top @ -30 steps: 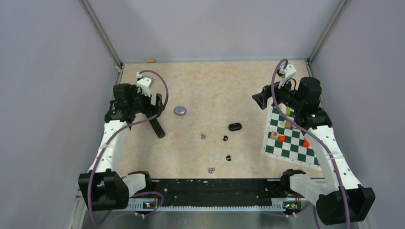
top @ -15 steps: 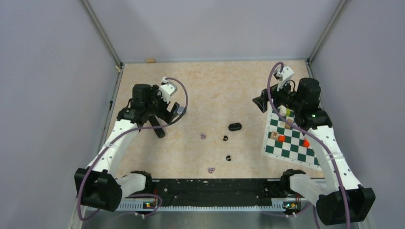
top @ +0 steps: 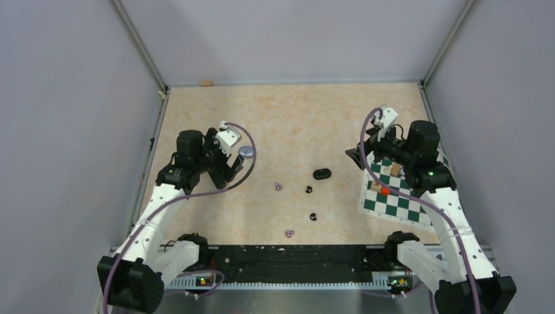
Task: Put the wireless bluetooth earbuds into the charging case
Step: Move the charging case to the center of the board.
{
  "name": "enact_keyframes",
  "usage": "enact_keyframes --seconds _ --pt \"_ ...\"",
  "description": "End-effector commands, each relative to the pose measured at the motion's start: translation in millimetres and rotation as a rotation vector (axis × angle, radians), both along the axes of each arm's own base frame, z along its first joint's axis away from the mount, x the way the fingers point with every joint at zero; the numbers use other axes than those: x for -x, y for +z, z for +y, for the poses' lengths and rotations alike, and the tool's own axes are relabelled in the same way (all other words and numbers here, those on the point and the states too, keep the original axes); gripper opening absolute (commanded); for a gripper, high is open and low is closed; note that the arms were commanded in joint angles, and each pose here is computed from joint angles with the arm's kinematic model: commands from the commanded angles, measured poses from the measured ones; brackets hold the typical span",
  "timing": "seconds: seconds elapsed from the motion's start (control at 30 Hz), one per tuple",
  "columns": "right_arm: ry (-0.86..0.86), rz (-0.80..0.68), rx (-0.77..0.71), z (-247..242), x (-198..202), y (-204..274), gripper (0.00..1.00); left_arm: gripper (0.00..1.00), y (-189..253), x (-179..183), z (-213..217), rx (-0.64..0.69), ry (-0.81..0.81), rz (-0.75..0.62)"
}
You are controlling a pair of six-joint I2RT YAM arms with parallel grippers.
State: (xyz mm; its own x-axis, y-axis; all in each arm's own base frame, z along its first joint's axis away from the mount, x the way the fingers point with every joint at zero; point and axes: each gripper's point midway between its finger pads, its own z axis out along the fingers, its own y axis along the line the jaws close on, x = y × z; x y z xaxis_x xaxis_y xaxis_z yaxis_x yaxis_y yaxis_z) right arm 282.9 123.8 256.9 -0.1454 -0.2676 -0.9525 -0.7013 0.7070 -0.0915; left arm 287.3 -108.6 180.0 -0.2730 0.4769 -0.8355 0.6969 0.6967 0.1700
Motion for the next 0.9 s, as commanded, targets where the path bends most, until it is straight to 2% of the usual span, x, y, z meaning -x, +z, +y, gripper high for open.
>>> enact_keyframes --seconds 0.0,0.2,0.5,0.63,0.87 --pt "0.034 -0.041 0.005 7 -2 5 0.98 0.99 9 -8 -9 0.032 -0.029 -0.043" --pt "0.014 -0.047 0.023 3 -5 2 0.98 0.99 -7 -18 -13 0.028 -0.024 0.000" --pt "-0.007 -0.036 0.033 0 -10 -3 0.97 0.99 -17 -37 -13 -0.053 -0.012 -0.024" --pt "-0.021 -0.042 0.033 -2 -12 -3 0.97 0.99 -26 -62 0 -0.128 0.147 -0.015" --pt "-0.045 -0.046 0.036 -5 -15 -2 0.97 0.99 -44 -97 22 -0.207 0.383 0.136"
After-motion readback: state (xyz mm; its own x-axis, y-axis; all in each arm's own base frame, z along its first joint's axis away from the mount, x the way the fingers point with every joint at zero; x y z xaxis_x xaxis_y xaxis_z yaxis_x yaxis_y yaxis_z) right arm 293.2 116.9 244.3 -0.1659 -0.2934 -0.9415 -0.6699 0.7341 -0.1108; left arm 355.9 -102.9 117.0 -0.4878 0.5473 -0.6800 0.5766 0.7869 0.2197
